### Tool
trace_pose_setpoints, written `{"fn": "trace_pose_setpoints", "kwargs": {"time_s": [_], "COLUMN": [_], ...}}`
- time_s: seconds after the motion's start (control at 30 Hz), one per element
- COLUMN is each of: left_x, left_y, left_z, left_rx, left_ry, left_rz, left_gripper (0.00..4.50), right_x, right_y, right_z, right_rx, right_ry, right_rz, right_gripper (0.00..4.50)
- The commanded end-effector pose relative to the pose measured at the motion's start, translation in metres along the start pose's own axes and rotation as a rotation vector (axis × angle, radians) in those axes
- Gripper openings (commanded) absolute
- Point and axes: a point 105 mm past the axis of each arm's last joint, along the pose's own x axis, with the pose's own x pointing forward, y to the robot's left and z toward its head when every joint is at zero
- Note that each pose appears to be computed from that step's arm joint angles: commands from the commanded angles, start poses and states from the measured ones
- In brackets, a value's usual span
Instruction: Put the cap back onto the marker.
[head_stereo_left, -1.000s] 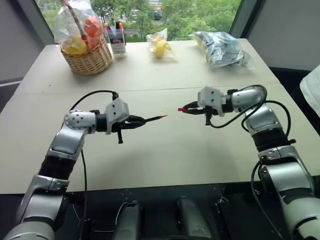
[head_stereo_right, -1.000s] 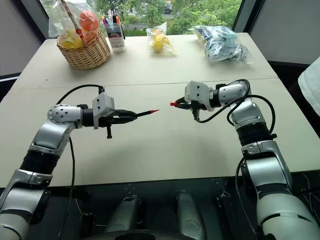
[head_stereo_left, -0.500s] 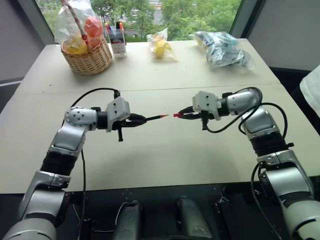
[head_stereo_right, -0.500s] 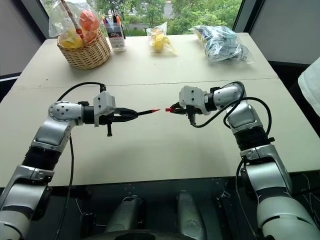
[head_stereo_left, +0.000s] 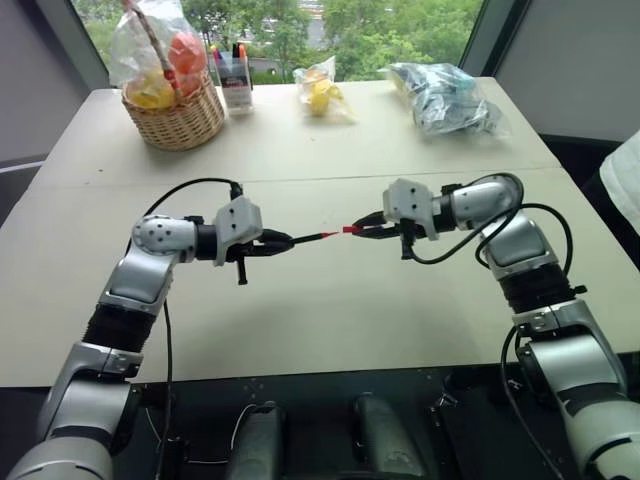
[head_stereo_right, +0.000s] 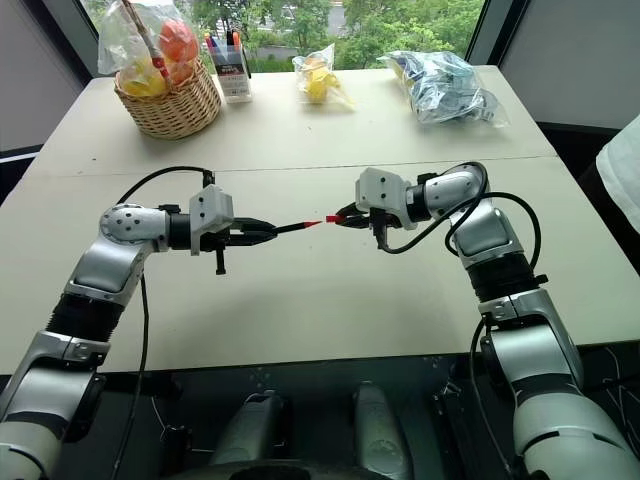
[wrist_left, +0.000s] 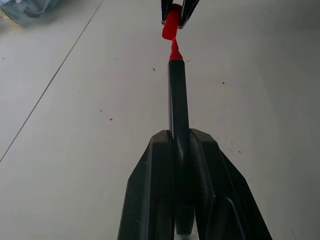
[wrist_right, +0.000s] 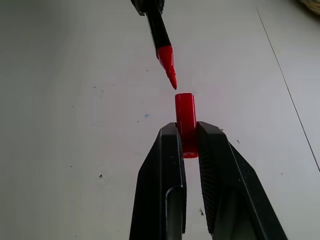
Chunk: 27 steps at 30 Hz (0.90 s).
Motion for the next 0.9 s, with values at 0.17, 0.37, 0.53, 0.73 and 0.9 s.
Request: {"fn": "trace_pose_setpoints", "kwargs": {"time_s": [0.17,0.37,0.53,0.73,0.9], "left_x": [0.0,0.0,0.002,0.004,0.006], "left_y": [0.002,0.001,0.001,0.001,0.0], "left_z": [0.01,0.01,0.011,0.012,0.013], "left_rx": [0.049,0.05,0.05,0.052,0.053], "left_ry": [-0.013,-0.01,-0.013,-0.02,-0.026], "left_rz": [0.003,0.0,-0.002,-0.003,-0.002], "left_gripper": [0.0,0.0,0.0,0.0,0.0], "right_x": [-0.001,0.001,0.003,0.005,0.008], "right_y": [-0.003,-0.001,0.001,0.004,0.008], "right_z": [0.015,0.017,0.019,0.022,0.024], "right_rx": [-0.05,-0.054,-0.056,-0.062,-0.065], "right_ry": [-0.034,-0.037,-0.043,-0.047,-0.051], "right_rz": [-0.006,0.004,0.011,0.026,0.045], "right_gripper": [0.06,0.06,0.06,0.06,0.06]}}
